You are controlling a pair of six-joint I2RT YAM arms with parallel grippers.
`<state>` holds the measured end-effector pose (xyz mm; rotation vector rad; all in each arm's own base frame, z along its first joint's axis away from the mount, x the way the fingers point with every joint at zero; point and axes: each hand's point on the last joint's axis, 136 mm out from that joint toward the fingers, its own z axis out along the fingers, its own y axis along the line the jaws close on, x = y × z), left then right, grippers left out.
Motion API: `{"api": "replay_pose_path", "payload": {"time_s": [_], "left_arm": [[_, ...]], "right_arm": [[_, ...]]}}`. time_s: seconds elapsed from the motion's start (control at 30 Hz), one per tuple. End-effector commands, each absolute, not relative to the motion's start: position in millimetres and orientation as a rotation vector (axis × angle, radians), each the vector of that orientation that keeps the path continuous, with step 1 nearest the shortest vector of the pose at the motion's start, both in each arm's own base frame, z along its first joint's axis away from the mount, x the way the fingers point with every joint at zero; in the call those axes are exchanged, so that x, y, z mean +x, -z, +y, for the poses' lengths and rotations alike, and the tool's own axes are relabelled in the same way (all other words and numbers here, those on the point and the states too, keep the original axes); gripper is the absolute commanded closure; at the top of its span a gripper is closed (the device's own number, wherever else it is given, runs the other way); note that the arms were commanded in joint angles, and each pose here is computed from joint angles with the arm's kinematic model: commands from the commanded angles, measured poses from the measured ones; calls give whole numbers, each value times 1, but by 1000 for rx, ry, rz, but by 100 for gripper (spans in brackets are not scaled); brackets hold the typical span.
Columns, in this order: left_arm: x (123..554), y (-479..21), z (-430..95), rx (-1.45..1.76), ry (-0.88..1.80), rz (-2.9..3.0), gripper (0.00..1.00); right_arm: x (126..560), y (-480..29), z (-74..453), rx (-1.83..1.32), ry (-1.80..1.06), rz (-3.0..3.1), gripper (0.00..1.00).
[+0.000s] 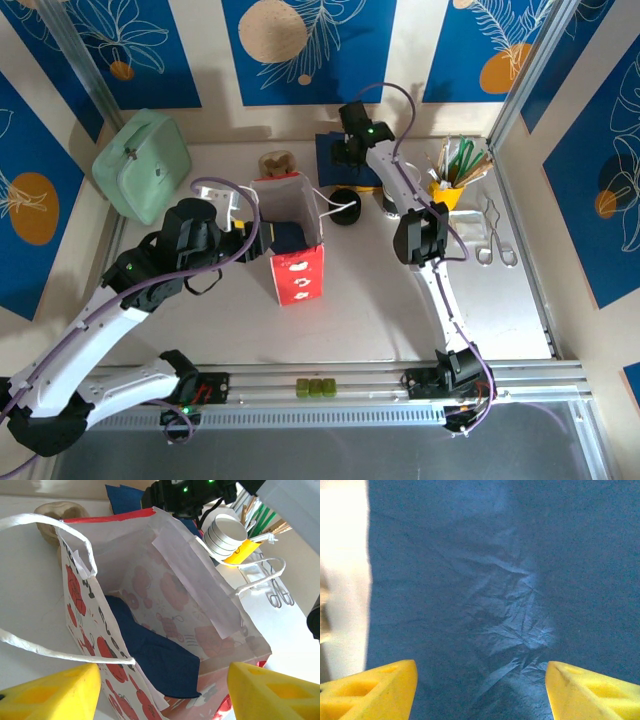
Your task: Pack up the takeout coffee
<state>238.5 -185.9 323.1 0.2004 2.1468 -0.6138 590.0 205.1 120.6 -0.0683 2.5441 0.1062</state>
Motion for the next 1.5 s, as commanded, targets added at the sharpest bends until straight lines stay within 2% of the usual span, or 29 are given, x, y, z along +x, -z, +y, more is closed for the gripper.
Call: {"api": "replay_pose_path", "payload": {"time_s": [0.0,0.3,0.37,0.5,0.57,0.73,1.17,1.47], "left_arm": [[241,-325,-189,191,644,2135,32],[241,-327,-191,193,651,2137,33],[241,-326,-191,193,652,2139,33],[241,-328,-190,191,654,2136,33],[241,-328,-191,191,655,2135,33],[240,-329,-191,192,660,2134,33],[238,-328,-191,175,681,2136,33],[236,-330,-189,167,680,2135,33]], "right_arm": [[587,-93,192,-62,-19,2598,29],[582,-62,192,-29,-64,2673,30],[581,-60,194,-30,-76,2681,34],[582,-66,195,-22,-102,2676,49],[583,-74,196,-14,-127,2662,57],[587,-101,196,9,-181,2614,69],[584,-179,191,32,-264,2499,80],[555,-274,194,43,-444,2386,91]]}}
